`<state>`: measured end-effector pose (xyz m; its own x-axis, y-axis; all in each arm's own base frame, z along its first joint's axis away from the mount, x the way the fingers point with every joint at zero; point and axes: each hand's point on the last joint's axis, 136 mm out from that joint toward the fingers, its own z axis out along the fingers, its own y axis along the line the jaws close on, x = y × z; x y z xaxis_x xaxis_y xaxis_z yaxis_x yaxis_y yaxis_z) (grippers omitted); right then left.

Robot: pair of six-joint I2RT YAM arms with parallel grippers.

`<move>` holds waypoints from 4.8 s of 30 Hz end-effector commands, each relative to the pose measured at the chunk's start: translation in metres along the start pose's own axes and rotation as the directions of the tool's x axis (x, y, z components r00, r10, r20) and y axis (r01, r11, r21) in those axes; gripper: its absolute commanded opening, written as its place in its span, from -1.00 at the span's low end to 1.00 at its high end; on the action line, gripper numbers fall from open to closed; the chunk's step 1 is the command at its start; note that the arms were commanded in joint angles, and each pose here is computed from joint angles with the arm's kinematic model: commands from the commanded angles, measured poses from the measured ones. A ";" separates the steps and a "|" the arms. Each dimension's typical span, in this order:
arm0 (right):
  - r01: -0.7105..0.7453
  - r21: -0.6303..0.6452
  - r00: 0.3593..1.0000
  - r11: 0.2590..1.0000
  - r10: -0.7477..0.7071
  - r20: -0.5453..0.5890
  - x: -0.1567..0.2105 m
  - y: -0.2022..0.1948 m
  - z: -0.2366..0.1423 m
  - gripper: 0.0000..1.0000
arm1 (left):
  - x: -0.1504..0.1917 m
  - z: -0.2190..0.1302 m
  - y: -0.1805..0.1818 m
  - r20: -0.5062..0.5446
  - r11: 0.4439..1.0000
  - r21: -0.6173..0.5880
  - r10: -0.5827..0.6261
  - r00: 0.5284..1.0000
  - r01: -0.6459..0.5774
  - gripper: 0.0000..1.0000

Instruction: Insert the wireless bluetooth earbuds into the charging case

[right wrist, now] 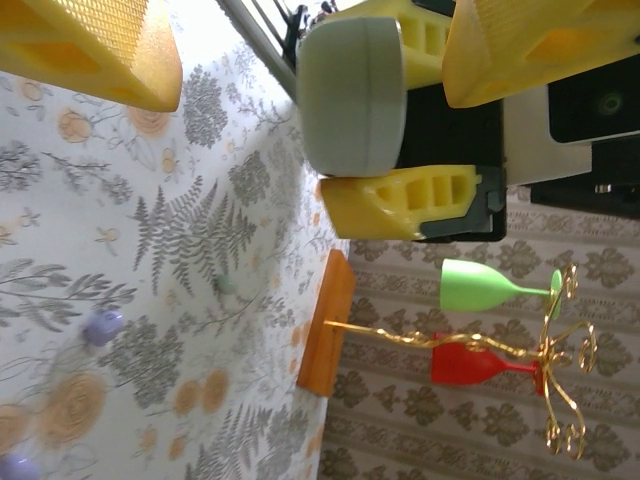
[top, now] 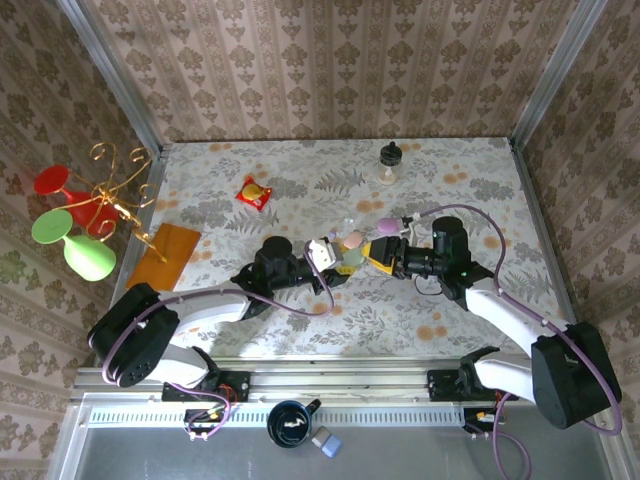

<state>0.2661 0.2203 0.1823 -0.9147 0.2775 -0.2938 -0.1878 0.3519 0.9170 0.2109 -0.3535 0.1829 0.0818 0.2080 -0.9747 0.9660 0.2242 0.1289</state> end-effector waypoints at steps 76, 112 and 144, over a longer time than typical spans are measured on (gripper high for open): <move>-0.105 -0.392 0.990 0.914 0.132 0.043 -0.023 0.116 -0.020 -0.83 | -0.108 -0.021 0.023 0.440 0.996 0.082 -0.010 0.898 -0.030 0.05; -0.104 -0.356 0.991 0.929 0.126 0.038 -0.020 0.103 -0.014 -0.84 | -0.112 -0.022 0.010 0.442 0.988 0.151 -0.030 0.897 -0.041 -0.29; 0.867 0.246 0.472 0.433 -0.873 -0.126 0.000 0.076 -0.029 0.67 | -0.045 -0.033 -0.003 0.312 0.987 0.130 -0.129 0.941 0.092 -0.30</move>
<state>0.2416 0.2218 0.2694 -0.4562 -0.0861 -0.8857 -0.7281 0.6083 0.3159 0.2011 -0.3362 0.2218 0.0032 -0.1006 -0.9949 0.9927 0.1203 -0.0090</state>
